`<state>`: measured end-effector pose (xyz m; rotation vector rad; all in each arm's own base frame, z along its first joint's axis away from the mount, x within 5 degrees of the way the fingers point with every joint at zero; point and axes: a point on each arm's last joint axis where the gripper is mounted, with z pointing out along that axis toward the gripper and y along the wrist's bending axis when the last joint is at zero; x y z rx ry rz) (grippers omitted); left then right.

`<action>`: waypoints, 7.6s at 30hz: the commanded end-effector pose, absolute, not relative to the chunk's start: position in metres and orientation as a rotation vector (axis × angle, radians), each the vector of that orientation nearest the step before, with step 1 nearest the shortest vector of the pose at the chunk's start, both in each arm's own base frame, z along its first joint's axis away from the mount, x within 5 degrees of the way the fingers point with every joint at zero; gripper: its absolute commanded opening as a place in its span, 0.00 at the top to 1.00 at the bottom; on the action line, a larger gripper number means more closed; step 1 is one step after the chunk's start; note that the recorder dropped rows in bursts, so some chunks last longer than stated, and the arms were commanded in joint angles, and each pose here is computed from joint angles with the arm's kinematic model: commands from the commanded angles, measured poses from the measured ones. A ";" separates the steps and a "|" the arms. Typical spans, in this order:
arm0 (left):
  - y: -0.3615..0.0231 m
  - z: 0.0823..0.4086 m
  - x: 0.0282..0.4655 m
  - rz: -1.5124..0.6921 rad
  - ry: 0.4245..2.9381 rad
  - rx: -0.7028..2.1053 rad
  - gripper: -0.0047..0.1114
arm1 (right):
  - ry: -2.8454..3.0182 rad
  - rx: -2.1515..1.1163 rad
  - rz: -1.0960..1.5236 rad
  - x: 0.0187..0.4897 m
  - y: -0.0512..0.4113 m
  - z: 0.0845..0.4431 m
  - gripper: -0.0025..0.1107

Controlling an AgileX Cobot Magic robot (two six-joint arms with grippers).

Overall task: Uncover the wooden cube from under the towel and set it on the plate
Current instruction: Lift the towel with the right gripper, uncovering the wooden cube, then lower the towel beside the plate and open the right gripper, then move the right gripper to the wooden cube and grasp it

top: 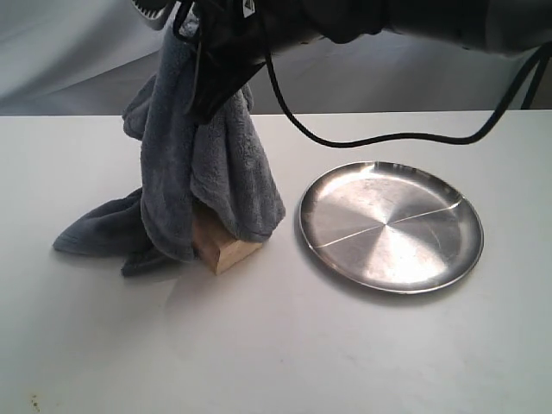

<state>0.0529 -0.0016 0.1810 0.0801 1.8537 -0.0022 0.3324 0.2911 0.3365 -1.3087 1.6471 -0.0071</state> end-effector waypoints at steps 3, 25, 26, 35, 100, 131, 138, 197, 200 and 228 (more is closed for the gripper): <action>-0.002 0.181 0.053 -0.010 1.843 0.076 0.96 | 1.492 -1.203 0.015 0.324 0.288 0.372 0.98; -0.002 0.181 0.053 -0.010 1.843 0.076 0.96 | 1.249 -1.048 0.037 0.312 0.281 0.420 0.98; -0.002 0.181 0.053 -0.010 1.843 0.076 0.96 | 1.245 -1.045 0.038 0.312 0.281 0.420 0.98; -0.002 0.181 0.053 -0.010 1.843 0.076 0.96 | 1.049 -0.964 -0.048 0.321 0.269 0.439 0.98; -0.002 0.181 0.053 -0.010 1.843 0.076 0.96 | 1.515 -1.018 -0.011 0.378 0.253 0.355 0.98; -0.002 0.181 0.053 -0.010 1.843 0.076 0.96 | 1.893 -1.603 0.401 0.363 0.307 0.196 0.05; -0.002 0.181 0.053 -0.010 1.843 0.076 0.96 | 1.774 -1.619 0.394 0.344 0.308 0.247 0.09; -0.002 0.181 0.053 -0.010 1.843 0.076 0.96 | 1.956 -1.574 0.121 0.364 0.304 0.098 0.90; -0.002 0.181 0.053 -0.010 1.843 0.076 0.96 | 1.975 -1.441 0.138 0.377 0.312 0.095 0.90; -0.002 0.181 0.053 -0.010 1.843 0.076 0.96 | 2.159 -1.634 0.445 0.345 0.313 0.203 0.90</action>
